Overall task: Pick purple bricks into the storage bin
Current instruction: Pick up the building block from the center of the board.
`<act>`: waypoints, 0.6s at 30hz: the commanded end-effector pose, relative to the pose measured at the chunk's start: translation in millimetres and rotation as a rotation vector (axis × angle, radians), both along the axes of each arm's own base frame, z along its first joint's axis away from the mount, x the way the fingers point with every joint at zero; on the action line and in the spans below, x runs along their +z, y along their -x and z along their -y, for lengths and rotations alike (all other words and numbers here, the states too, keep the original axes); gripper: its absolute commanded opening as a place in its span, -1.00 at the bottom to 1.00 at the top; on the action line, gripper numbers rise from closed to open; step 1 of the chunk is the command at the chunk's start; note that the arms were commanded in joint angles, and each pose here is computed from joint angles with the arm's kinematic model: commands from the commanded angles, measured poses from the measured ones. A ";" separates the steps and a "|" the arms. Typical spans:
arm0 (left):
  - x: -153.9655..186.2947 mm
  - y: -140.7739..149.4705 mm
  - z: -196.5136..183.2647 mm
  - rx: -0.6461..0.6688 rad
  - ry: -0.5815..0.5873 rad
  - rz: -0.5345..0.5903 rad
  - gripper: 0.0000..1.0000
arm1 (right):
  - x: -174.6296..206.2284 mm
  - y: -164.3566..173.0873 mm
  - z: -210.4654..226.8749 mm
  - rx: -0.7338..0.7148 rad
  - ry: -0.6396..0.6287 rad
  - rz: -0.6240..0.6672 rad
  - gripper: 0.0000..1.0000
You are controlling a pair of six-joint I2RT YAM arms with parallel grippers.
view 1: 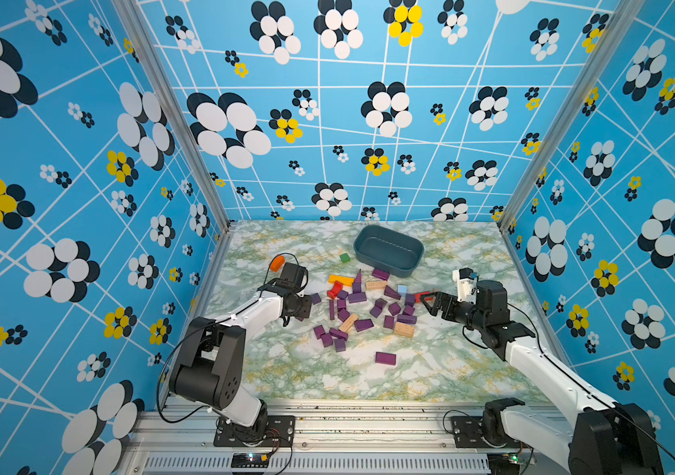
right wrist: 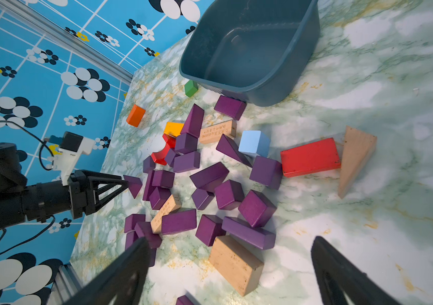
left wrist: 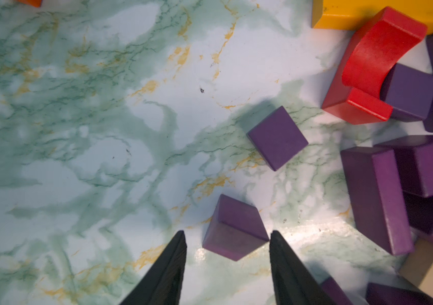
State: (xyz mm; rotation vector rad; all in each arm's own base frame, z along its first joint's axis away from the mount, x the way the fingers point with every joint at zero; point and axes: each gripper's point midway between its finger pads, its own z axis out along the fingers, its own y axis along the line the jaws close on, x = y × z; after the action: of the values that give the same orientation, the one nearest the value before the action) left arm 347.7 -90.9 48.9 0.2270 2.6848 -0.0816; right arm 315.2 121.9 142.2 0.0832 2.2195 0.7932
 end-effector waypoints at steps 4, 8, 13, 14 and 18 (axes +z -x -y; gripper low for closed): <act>-7.3 -6.2 1.2 -0.025 -0.014 -0.081 -0.06 | -9.3 0.5 -3.8 0.006 -0.017 -0.019 0.92; -11.8 -7.8 -1.0 -0.012 -0.008 -0.096 -0.11 | -9.6 0.8 -1.2 -0.006 -0.007 -0.017 0.91; -17.6 -2.0 -1.6 0.008 0.002 -0.126 -0.20 | -11.0 2.1 2.3 -0.015 0.017 -0.020 0.91; -17.9 -0.9 -1.8 0.010 0.004 -0.124 -0.19 | -11.0 2.0 2.8 -0.018 0.020 -0.020 0.92; -20.5 5.8 -6.1 0.027 -0.011 -0.136 -0.15 | -13.3 2.2 5.3 -0.029 0.031 -0.026 0.92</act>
State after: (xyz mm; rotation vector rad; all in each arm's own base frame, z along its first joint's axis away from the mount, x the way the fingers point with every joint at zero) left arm 352.5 -89.7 32.5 0.2223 2.7806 -0.0853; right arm 316.7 119.3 133.3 0.1034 2.2314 0.7741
